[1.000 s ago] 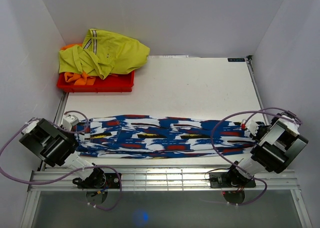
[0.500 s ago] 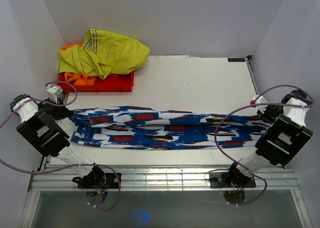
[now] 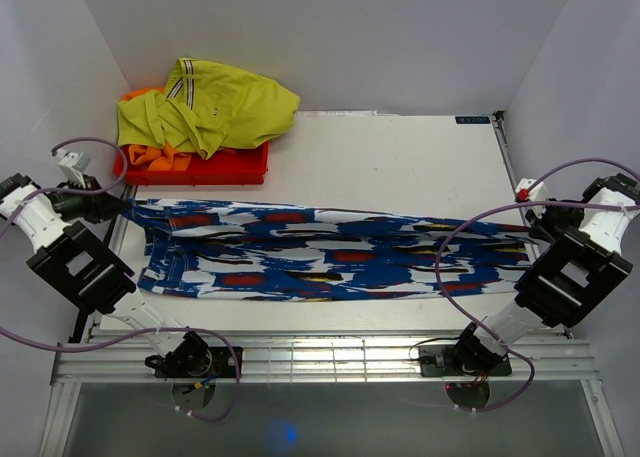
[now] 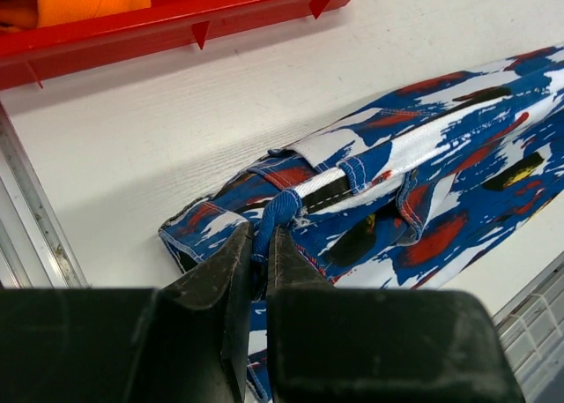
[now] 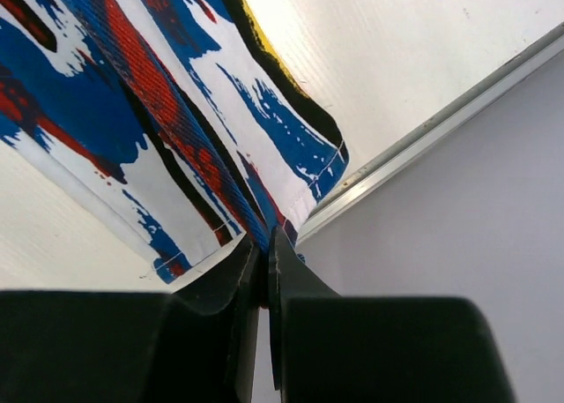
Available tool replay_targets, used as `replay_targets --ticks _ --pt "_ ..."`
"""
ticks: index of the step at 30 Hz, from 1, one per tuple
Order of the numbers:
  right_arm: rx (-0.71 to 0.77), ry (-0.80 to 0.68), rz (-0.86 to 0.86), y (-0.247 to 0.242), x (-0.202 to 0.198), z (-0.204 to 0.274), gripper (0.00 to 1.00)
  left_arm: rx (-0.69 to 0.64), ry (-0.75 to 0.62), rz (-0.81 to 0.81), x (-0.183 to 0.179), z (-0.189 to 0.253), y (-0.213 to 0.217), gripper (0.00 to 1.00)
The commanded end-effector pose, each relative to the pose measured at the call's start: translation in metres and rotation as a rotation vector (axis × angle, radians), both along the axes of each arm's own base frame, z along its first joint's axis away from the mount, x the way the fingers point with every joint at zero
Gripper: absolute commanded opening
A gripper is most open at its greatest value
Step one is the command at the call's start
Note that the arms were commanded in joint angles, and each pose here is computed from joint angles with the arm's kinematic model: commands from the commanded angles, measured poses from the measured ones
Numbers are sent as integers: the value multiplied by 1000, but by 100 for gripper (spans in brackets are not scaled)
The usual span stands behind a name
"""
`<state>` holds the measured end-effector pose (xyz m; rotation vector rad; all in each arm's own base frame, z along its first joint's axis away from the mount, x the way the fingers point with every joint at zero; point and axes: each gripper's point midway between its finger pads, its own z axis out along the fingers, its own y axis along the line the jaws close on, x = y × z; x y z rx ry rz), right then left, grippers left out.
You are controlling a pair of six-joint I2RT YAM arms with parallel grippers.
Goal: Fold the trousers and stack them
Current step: Fold the trousers
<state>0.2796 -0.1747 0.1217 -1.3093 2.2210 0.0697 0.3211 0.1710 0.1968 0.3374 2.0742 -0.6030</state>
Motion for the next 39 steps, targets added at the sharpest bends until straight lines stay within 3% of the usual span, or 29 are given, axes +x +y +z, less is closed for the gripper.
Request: replay_targets --ticks 1,9,14,21,29,30,31,32,34,35,36,37,38,39 --pt "-279 -83 -76 -81 7 30 8 244 -160 90 -4 26 76 0" --pt "-276 -39 -49 -81 -9 13 8 258 -125 35 -32 0 75 0" --pt "-285 1 -31 -73 -23 -21 8 286 -3 -86 -70 -65 45 0" --pt "-310 99 -14 -66 -51 -73 8 429 123 -195 -111 -141 32 0" --pt "-329 142 -20 -67 -61 -96 9 491 142 -197 -114 -160 41 1" --pt "-331 142 -18 -67 -62 -96 12 481 137 -210 -115 -157 36 4" --pt "-333 144 -11 -66 -63 -96 17 475 123 -218 -116 -154 32 16" --pt "-342 139 -10 -65 -64 -91 36 485 106 -223 -116 -148 31 25" --pt "-344 133 11 -62 -67 -86 54 471 52 -250 -115 -135 20 43" --pt "-353 99 17 -62 -64 -75 65 458 35 -246 -118 -126 14 46" --pt "-353 84 26 -60 -64 -70 69 467 4 -257 -117 -119 12 48" --pt "-344 80 41 -57 -66 -64 71 454 -35 -246 -113 -110 9 59" --pt "-349 36 43 -57 -60 -49 75 442 -50 -237 -113 -99 7 62" --pt "-345 19 45 -55 -58 -40 77 451 -77 -239 -112 -90 6 72"
